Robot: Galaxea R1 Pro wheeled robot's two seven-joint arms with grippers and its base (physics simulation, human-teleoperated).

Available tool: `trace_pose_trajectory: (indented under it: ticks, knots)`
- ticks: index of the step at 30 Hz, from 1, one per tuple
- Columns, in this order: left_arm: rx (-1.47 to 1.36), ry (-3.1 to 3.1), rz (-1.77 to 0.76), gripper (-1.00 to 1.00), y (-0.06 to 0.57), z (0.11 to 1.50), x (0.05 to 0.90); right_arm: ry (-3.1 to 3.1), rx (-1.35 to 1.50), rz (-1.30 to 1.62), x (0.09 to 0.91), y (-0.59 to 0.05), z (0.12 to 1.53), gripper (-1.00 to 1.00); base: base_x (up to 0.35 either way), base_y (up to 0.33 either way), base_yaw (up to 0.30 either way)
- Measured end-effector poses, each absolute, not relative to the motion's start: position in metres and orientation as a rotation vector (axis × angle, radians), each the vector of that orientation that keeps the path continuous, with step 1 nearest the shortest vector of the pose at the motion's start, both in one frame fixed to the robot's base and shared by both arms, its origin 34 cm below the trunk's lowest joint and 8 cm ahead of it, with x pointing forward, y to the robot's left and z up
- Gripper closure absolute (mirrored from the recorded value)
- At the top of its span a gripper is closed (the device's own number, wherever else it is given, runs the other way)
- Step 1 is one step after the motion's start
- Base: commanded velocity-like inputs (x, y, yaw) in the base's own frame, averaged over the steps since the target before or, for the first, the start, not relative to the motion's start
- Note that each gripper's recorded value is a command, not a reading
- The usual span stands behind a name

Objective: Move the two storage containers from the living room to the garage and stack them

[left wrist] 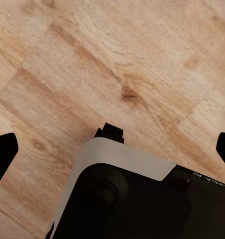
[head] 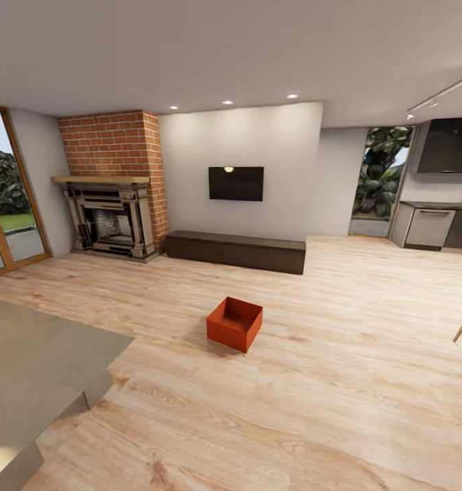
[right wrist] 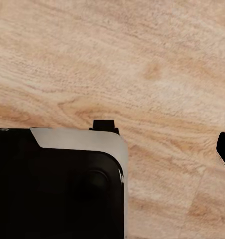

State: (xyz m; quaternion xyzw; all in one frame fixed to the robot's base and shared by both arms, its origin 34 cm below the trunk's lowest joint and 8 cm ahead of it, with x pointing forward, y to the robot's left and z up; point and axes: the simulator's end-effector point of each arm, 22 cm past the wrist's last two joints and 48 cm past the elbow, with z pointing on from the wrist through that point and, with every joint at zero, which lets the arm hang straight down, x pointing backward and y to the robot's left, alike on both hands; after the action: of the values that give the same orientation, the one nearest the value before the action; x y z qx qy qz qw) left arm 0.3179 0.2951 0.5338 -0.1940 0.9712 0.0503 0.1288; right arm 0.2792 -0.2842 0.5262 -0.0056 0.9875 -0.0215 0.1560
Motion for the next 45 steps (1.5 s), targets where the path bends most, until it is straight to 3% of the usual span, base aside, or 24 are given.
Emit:
trace_pose_trajectory:
  ticks: [31,45]
  knots:
    - [-0.564,2.824,0.147,-1.00,0.2952,0.5338,0.3180,2.828,-0.018,-0.061,0.2791,-0.2841,0.5262,-1.00,0.322,0.001,0.000]
    - [-0.564,2.823,0.147,-1.00,0.2953,0.5338,0.3180,2.831,-0.018,-0.060,0.2784,-0.2833,0.5259,-1.00,0.322,0.131,0.000]
